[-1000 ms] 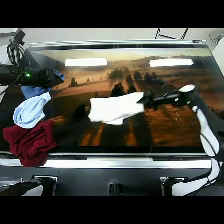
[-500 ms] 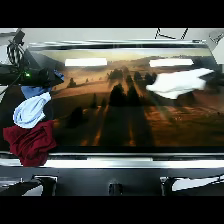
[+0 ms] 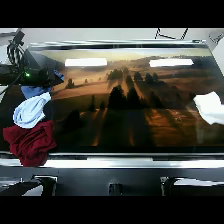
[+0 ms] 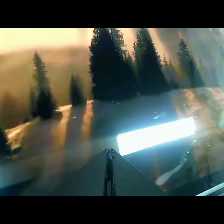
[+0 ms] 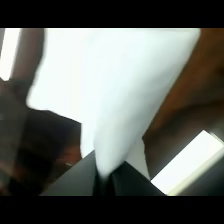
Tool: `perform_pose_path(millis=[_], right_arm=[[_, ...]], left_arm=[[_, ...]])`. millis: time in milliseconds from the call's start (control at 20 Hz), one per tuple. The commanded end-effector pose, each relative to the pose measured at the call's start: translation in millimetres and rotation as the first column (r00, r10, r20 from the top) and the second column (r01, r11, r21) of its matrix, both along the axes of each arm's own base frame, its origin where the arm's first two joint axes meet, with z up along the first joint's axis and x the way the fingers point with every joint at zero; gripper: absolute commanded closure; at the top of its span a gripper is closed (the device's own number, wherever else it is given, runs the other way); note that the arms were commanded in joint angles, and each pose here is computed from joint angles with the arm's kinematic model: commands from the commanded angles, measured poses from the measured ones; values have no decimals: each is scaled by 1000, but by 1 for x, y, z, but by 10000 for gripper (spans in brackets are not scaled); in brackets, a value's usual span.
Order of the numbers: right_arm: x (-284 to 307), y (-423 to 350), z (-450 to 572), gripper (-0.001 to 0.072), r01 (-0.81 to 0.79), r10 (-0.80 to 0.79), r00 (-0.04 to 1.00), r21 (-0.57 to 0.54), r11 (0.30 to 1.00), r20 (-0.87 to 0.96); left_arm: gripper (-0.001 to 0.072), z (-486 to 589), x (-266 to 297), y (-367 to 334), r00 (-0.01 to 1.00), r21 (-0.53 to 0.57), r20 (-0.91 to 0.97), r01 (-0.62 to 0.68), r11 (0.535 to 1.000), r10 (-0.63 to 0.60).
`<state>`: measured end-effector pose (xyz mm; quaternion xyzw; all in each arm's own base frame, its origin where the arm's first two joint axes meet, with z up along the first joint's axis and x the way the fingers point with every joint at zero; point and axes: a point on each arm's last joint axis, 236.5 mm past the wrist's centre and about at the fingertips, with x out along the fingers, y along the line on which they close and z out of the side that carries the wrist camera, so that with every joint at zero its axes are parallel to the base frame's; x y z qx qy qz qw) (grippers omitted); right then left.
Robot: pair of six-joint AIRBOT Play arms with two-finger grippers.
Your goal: Fold the clothes and pants, and hang the long-sleeved shirts on hangers.
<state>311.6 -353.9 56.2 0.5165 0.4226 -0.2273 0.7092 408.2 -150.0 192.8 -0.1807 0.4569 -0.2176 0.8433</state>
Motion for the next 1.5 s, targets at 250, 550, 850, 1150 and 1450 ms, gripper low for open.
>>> perform_pose_path(millis=[250, 550, 850, 1150, 1450], right_arm=[[-132, 55, -100, 681, 85, -57, 904, 48, 995, -425], [-168, 57, -125, 681, 119, -99, 851, 5, 993, -516], [-164, 53, -99, -3, 95, -79, 859, 6, 995, -505], [-15, -34, 124, -2, 26, -32, 999, -543, 839, -2], [149, 191, 172, 36, -399, 548, 832, -588, 703, 90]], left_arm=[[687, 0, 0, 0, 1000, 1, -1, -1, 1000, 1], [686, 0, 0, 0, 1000, 1, -1, 0, 1000, 0], [686, 0, 2, 2, 1000, 7, 7, -8, 1000, 8], [688, 22, 36, 9, 983, -6, 169, -75, 997, 75], [577, -47, 39, 118, 964, 530, 85, -258, 808, 252]])
